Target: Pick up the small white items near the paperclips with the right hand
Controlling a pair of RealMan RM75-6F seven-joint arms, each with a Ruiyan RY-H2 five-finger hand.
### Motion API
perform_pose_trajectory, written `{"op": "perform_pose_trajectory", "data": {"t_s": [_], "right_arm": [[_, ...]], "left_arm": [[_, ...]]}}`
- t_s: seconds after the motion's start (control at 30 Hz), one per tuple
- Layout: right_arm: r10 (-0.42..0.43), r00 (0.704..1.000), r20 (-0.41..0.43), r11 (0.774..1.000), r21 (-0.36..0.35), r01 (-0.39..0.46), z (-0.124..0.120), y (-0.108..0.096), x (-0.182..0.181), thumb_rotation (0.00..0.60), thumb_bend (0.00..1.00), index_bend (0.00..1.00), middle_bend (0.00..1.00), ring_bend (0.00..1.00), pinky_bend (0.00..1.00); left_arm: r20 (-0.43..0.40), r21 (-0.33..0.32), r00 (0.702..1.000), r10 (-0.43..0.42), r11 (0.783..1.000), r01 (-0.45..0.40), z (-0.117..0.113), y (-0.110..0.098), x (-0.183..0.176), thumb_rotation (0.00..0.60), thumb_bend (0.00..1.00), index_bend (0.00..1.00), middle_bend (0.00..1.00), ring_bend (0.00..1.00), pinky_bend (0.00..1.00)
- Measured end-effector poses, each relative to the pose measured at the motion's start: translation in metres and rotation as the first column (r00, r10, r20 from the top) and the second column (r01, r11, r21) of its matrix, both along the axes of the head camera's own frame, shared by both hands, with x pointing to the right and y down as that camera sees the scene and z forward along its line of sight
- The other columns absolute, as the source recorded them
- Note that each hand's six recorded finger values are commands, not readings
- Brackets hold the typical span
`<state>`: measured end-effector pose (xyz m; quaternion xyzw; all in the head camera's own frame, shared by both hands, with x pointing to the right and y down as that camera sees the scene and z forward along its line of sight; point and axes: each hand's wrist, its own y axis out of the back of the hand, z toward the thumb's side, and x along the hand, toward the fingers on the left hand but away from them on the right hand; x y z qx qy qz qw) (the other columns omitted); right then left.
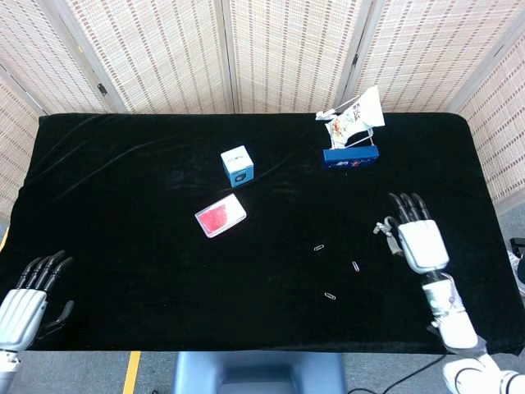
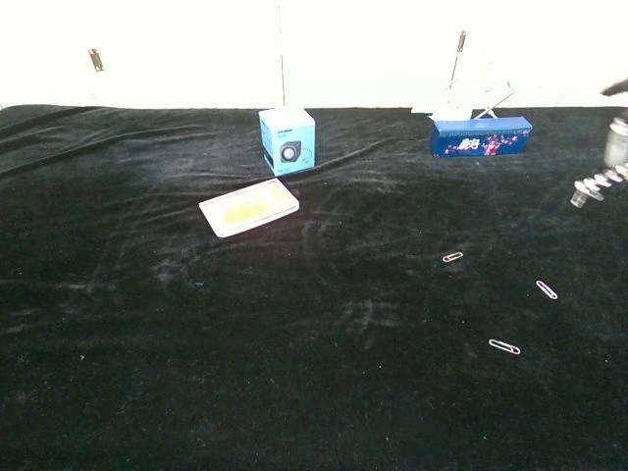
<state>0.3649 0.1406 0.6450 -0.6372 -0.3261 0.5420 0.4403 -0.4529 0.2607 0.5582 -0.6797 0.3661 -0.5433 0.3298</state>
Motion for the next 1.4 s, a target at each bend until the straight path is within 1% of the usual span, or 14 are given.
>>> {"op": "perform_pose_trajectory", "data": {"t_s": [0.2,0.3,0.5,0.63,0.67,0.73,0.8,0.83,0.87,0.9,0.93,1.03,1.2,1.4], "right_arm": [[0.035,0.999,-0.03,0.999,-0.016,-0.035,-0.001,0.031,0.041,0.6,0.52,0.84,0.11,0.0,0.0],[0.056,0.998,-0.017,0.998,-0.021,-0.056,0.0,0.042,0.054,0.6,0.52,0.84,0.11,0.0,0.0],[0.065,0.998,-0.013,0.998,-0.018,-0.066,0.007,0.058,0.065,0.6,0.52,0.84,0.11,0.0,0.0],[0.066,0.998,-0.016,0.998,-0.019,-0.067,0.009,0.058,0.064,0.6,0.52,0.84,0.11,0.0,0.0],[0.067,0.998,-0.017,0.998,-0.017,-0.067,0.009,0.057,0.063,0.6,0.52,0.82,0.1,0.01,0.0],[0.066,0.998,-0.02,0.998,-0.017,-0.066,0.009,0.056,0.064,0.6,0.52,0.68,0.07,0.02,0.0],[0.061,0.997,-0.036,0.998,-0.027,-0.062,0.01,0.057,0.066,0.6,0.51,0.36,0.02,0.0,0.0],[0.059,0.997,-0.046,0.998,-0.033,-0.061,0.01,0.058,0.068,0.6,0.49,0.26,0.01,0.0,0.0],[0.058,0.997,-0.058,0.997,-0.041,-0.061,0.01,0.058,0.07,0.6,0.45,0.13,0.0,0.0,0.0],[0.058,0.996,-0.071,0.997,-0.052,-0.062,0.011,0.059,0.071,0.6,0.4,0.05,0.0,0.0,0.0],[0.06,0.995,-0.076,0.996,-0.06,-0.064,0.011,0.059,0.072,0.6,0.38,0.02,0.0,0.0,0.0],[0.07,0.994,-0.086,0.993,-0.088,-0.077,0.009,0.061,0.074,0.6,0.32,0.0,0.0,0.0,0.0],[0.085,0.991,-0.107,0.988,-0.12,-0.097,0.006,0.062,0.08,0.6,0.32,0.0,0.0,0.0,0.0],[0.117,0.989,-0.086,0.986,-0.108,-0.126,-0.007,0.06,0.082,0.6,0.32,0.0,0.0,0.0,0.0]], "left_arm": [[0.005,-0.002,1.0,0.003,1.0,-0.003,0.002,0.0,0.002,0.6,0.5,0.0,0.0,0.0,0.0],[0.009,0.001,1.0,0.0,1.0,0.0,0.002,0.0,0.002,0.6,0.5,0.0,0.0,0.0,0.0],[0.007,0.002,1.0,0.0,1.0,0.0,0.002,0.0,0.002,0.6,0.5,0.0,0.0,0.0,0.0],[0.001,0.007,1.0,-0.003,1.0,0.003,0.0,0.0,0.001,0.6,0.5,0.0,0.0,0.0,0.0],[-0.001,0.009,1.0,-0.005,1.0,0.005,-0.001,0.0,0.001,0.6,0.5,0.0,0.0,0.0,0.0],[-0.003,0.011,1.0,-0.006,1.0,0.006,-0.002,0.0,0.0,0.6,0.5,0.0,0.0,0.0,0.0],[-0.006,0.011,1.0,-0.005,1.0,0.005,-0.002,0.0,0.0,0.6,0.5,0.0,0.0,0.0,0.0],[-0.006,0.011,1.0,-0.004,1.0,0.004,-0.002,0.001,0.0,0.6,0.5,0.0,0.0,0.0,0.0],[-0.005,0.011,1.0,-0.003,1.0,0.003,-0.002,0.001,0.0,0.6,0.5,0.0,0.0,0.0,0.0],[-0.004,0.01,1.0,-0.002,1.0,0.002,-0.002,0.001,0.0,0.6,0.5,0.0,0.0,0.0,0.0],[-0.003,0.009,1.0,-0.001,1.0,0.001,-0.001,0.001,0.0,0.6,0.5,0.0,0.0,0.0,0.0],[0.001,0.006,1.0,0.0,1.0,0.0,0.0,0.001,0.001,0.6,0.5,0.0,0.0,0.0,0.0],[0.003,0.007,1.0,-0.004,1.0,0.004,0.0,0.001,0.0,0.6,0.5,0.0,0.0,0.0,0.0],[0.0,0.01,1.0,-0.004,1.0,0.004,-0.001,0.001,0.0,0.6,0.5,0.0,0.0,0.0,0.0]]}}
